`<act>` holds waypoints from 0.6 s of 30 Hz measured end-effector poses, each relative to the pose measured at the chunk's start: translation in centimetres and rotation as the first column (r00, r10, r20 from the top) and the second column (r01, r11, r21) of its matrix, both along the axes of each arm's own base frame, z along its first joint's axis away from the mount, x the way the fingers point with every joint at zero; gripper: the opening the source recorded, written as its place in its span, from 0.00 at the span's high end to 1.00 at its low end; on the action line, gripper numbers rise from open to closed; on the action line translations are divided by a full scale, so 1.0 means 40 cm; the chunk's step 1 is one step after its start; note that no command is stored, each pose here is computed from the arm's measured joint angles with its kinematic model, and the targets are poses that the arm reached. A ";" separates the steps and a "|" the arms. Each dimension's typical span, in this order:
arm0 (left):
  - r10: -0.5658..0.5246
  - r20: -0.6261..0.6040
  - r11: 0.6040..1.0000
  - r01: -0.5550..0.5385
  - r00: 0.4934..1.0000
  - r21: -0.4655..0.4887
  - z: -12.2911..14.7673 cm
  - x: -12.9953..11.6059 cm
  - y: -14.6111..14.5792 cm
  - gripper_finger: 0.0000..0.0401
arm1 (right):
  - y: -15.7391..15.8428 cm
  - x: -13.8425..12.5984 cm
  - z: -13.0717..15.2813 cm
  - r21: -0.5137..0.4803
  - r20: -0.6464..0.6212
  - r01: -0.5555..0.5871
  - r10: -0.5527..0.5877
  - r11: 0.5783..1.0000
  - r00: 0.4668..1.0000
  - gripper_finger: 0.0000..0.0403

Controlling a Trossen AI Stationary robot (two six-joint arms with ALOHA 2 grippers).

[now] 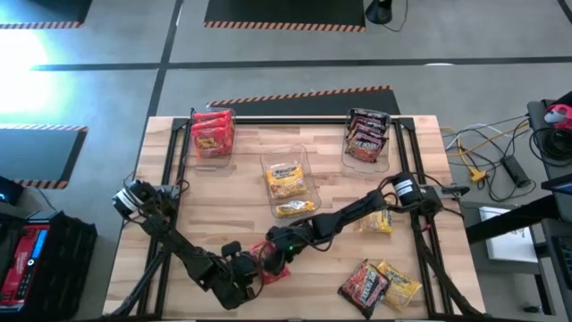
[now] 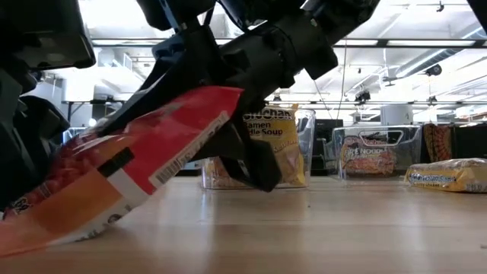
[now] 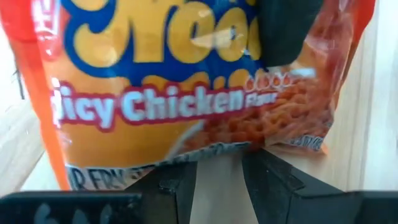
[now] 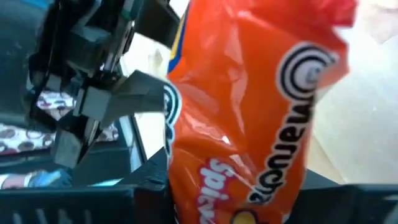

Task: Sort Maruchan noodles
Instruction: Put the orange noodle pack into the top left transparent bin

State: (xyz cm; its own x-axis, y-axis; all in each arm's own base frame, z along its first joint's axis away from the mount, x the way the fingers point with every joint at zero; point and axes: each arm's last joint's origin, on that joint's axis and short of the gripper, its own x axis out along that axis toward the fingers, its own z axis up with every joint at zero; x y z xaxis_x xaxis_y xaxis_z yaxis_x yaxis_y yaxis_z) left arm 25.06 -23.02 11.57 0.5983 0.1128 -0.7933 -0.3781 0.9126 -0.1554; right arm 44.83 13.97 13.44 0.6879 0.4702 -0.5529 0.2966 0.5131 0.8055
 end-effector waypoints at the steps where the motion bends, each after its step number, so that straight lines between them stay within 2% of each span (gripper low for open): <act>1: -0.004 0.004 1.000 0.004 1.000 0.002 0.003 -0.001 -0.001 0.72 | 0.001 -0.001 0.002 0.003 -0.001 -0.013 0.013 1.000 1.000 0.69; 5: -0.032 0.021 0.999 0.032 0.999 0.017 0.028 -0.007 0.000 0.72 | 0.000 -0.016 0.018 -0.015 -0.043 -0.056 0.055 0.998 0.998 0.70; 11: -0.048 0.052 0.999 0.047 0.997 0.025 0.075 -0.018 0.006 0.72 | -0.019 -0.061 0.076 -0.117 -0.138 -0.106 0.089 0.988 0.986 0.70; 18: -0.072 0.069 0.997 0.069 0.995 0.046 0.122 -0.022 0.026 0.72 | -0.022 -0.095 0.153 -0.151 -0.120 -0.143 0.125 0.978 0.985 0.70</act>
State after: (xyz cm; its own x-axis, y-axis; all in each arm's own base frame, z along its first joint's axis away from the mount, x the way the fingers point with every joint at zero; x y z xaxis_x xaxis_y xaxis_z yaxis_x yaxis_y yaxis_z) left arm 24.17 -22.00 16.45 0.6602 0.1018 -0.7442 -0.3017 0.9433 -0.1387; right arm 41.05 13.08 19.56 0.5558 0.4544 -0.6962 0.2982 0.6728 0.6771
